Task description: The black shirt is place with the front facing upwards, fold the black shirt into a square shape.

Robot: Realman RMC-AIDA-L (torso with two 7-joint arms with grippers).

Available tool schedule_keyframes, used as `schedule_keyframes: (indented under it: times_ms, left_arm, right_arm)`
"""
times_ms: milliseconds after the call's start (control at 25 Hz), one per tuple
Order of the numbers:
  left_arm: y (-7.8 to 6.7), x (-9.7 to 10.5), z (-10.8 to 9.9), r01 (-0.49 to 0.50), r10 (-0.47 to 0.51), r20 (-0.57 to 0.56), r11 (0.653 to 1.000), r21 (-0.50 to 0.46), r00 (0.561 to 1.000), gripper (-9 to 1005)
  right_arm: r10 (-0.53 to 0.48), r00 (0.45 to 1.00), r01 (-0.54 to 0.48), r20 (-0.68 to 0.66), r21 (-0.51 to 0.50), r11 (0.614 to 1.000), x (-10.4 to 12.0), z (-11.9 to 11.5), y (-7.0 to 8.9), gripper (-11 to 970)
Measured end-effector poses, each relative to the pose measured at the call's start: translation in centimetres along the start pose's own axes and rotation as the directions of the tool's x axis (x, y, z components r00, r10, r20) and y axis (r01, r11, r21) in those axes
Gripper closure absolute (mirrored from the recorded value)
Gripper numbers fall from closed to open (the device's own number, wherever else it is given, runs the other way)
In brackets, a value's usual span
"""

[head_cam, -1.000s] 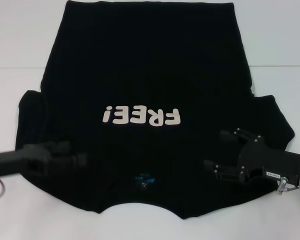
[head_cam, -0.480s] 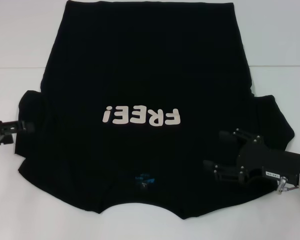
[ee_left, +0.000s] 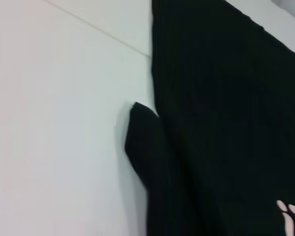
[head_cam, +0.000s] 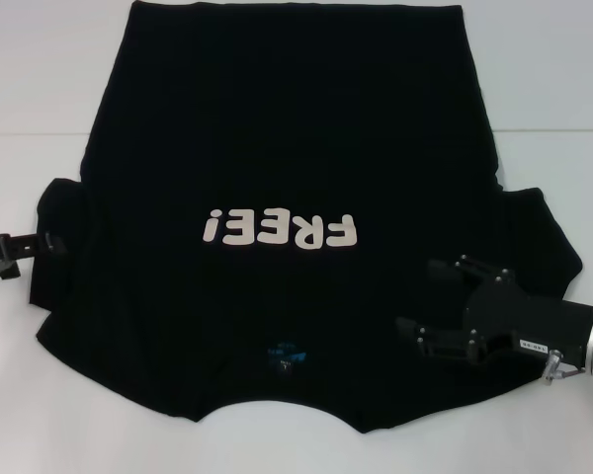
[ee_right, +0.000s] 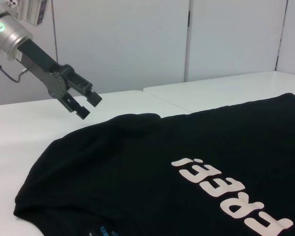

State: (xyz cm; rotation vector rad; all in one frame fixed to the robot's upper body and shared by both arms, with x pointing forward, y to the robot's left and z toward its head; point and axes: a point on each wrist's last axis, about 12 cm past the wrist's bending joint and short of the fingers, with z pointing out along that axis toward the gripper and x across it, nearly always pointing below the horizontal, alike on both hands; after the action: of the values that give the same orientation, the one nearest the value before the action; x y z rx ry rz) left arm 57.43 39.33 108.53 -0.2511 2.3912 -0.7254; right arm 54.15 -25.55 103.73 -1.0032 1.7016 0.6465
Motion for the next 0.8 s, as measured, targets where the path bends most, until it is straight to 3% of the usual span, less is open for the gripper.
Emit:
schedule_keyframes:
  times_ms: [800]
  left_arm:
    - [0.1,1.4,1.7,-0.032,0.032,0.008,0.999,-0.042,0.999,66]
  right_arm:
    - [0.003,1.0,-0.003,0.001,-0.001,1.0,0.0,0.0,0.0,15]
